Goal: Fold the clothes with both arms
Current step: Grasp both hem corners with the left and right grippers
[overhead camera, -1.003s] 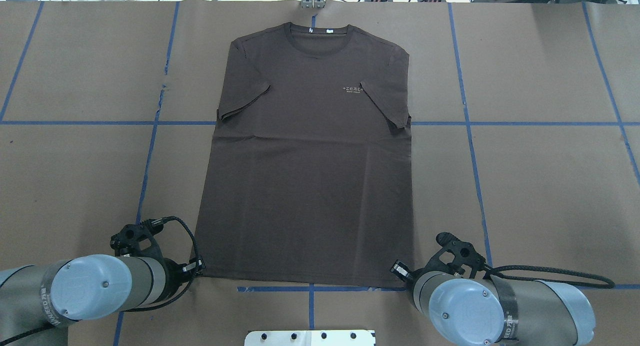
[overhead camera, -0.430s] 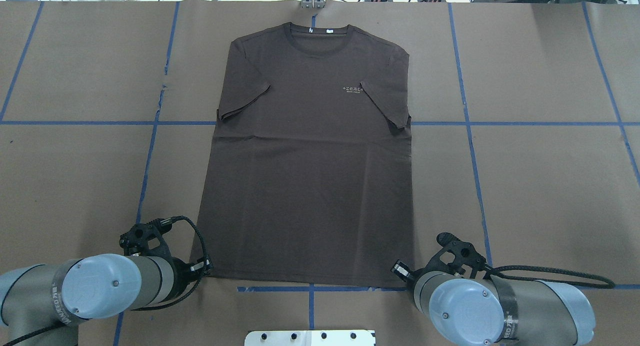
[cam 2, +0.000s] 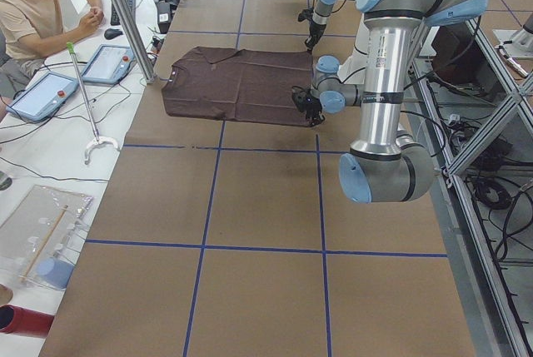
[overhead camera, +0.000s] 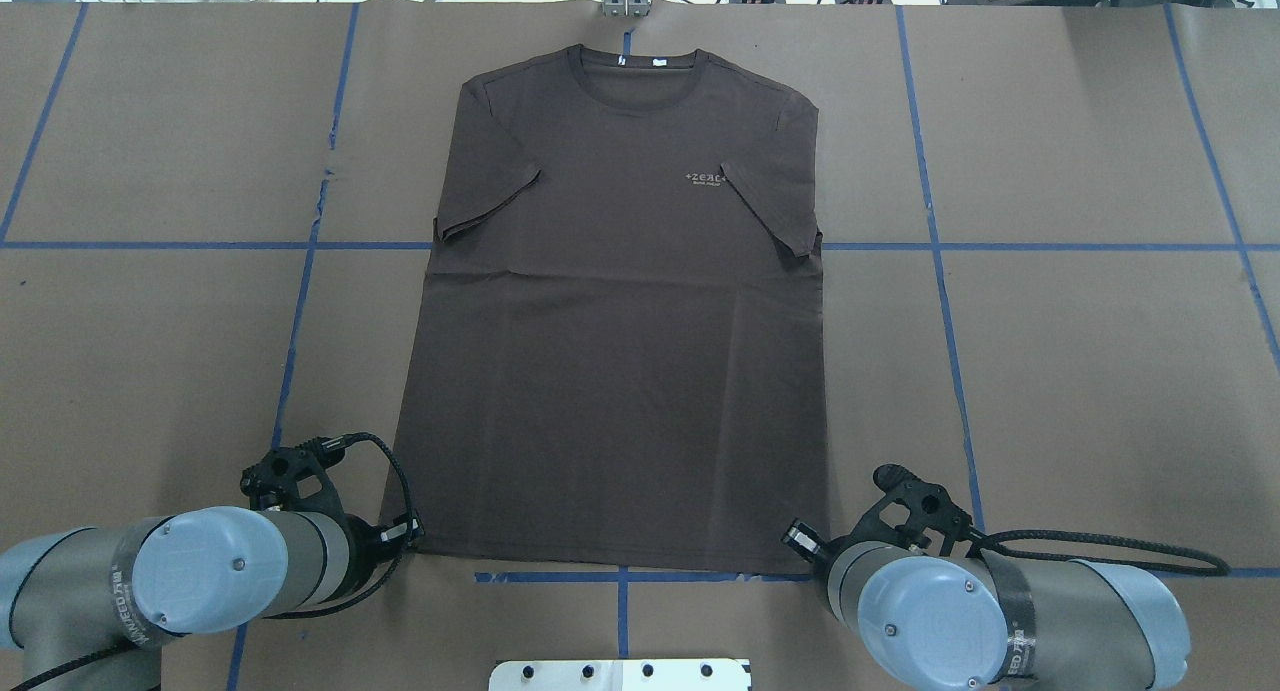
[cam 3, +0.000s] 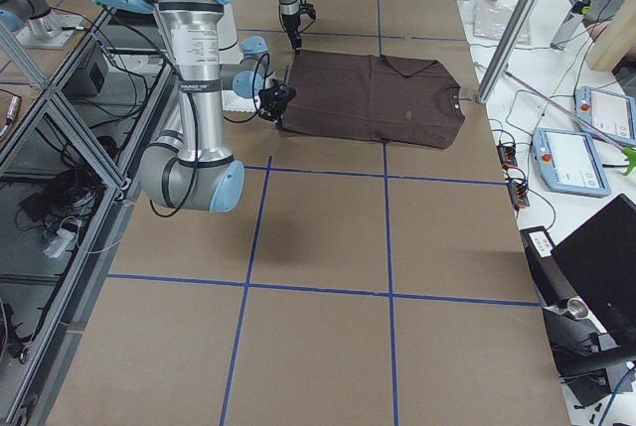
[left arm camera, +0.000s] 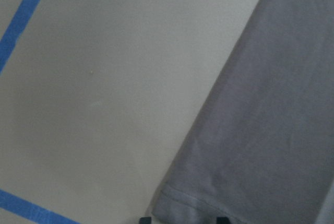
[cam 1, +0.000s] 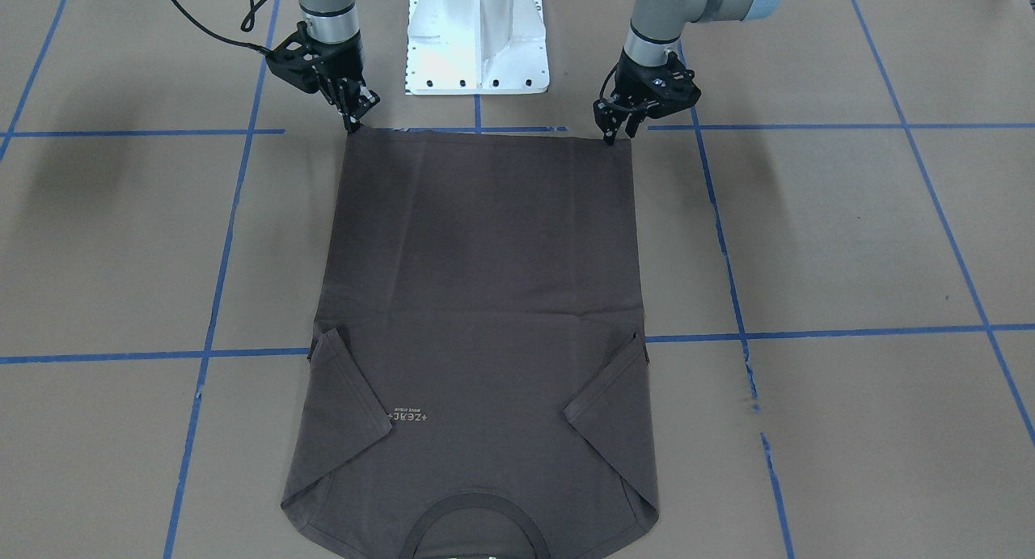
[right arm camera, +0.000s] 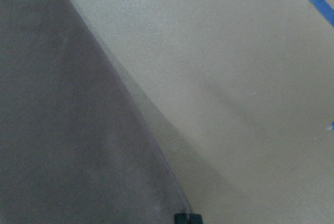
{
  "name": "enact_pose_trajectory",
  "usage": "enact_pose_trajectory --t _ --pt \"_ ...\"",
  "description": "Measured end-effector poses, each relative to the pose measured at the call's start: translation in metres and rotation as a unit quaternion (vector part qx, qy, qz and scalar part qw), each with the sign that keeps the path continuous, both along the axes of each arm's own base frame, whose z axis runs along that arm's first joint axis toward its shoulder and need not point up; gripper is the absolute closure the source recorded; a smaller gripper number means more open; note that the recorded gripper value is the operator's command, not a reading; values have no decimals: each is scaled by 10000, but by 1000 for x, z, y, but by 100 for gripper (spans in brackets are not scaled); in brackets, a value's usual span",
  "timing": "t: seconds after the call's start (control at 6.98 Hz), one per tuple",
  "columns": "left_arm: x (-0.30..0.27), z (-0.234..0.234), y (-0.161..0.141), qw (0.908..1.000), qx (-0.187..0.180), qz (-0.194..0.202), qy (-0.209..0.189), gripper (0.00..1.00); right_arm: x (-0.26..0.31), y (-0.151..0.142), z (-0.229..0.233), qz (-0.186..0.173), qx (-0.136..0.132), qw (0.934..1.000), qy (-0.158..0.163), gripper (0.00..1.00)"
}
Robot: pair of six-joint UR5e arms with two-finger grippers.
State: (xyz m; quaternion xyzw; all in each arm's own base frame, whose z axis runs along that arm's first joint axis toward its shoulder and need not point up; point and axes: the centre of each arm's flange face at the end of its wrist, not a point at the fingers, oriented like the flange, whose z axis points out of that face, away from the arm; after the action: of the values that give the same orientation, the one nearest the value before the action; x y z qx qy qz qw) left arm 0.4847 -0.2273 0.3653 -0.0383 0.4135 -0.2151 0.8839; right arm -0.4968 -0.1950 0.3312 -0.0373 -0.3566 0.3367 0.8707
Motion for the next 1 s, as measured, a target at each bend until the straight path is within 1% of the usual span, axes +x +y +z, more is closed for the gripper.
enact_pose_trajectory --t 0.14,0.29,0.57,1.0 --pt "0 2 0 10000 -4 0 -18 51 0 0 0 0 -1 10000 -1 100" --pt "0 4 0 10000 -6 1 -37 53 0 0 0 -1 0 10000 -5 100" --pt "0 5 0 10000 -9 5 -50 100 0 0 -1 -1 0 10000 -7 100" --pt "-1 3 -2 10000 -4 -9 -27 100 0 0 -1 -1 0 10000 -4 100"
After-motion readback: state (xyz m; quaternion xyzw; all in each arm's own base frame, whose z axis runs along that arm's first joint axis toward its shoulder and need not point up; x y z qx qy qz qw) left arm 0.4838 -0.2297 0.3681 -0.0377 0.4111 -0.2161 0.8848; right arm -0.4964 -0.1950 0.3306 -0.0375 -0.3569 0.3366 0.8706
